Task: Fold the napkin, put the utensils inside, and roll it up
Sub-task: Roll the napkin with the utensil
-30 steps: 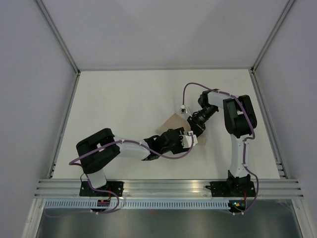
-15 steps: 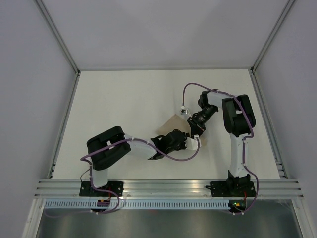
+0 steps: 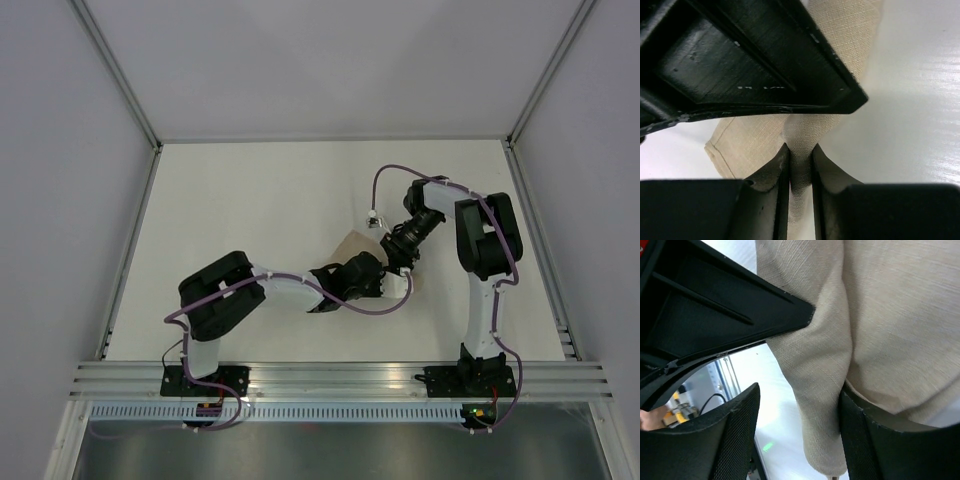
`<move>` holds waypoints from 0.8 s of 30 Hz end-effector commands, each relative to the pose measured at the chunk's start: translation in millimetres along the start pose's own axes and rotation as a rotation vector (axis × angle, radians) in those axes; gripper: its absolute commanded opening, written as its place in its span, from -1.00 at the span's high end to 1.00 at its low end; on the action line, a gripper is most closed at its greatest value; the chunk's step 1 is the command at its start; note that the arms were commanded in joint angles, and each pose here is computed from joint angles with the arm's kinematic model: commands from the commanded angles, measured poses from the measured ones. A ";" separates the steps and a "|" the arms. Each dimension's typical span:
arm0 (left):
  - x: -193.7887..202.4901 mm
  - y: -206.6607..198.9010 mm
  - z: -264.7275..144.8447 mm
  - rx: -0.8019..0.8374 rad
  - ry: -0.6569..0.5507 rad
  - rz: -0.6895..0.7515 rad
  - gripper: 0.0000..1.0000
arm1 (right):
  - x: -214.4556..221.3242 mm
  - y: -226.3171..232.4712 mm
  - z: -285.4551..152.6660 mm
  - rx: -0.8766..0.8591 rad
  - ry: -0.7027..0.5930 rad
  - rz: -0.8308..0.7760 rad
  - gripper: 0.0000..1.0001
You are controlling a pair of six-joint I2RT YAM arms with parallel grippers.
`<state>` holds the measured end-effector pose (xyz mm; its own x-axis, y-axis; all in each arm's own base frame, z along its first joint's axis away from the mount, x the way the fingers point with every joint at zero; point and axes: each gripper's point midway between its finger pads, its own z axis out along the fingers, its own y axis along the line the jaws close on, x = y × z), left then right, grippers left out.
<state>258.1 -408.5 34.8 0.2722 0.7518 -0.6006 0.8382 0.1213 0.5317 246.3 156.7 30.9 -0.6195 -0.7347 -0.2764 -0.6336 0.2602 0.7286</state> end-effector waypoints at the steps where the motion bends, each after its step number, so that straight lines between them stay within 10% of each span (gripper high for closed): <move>1: 26.2 -60.1 3.4 0.236 0.065 -0.048 0.89 | -22.2 -24.2 -22.6 0.158 -0.069 -0.137 -0.35; 24: 40.2 -87.8 -6.8 0.729 0.192 -0.531 0.86 | -17.3 16.1 -157.5 0.529 -0.617 -0.302 -0.39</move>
<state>261.6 -430.3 32.9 0.0000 0.6856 -0.7280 0.9957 0.0671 0.0631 320.3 62.8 125.5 -0.5782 -0.4030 -0.7095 -0.7797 0.5292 0.3347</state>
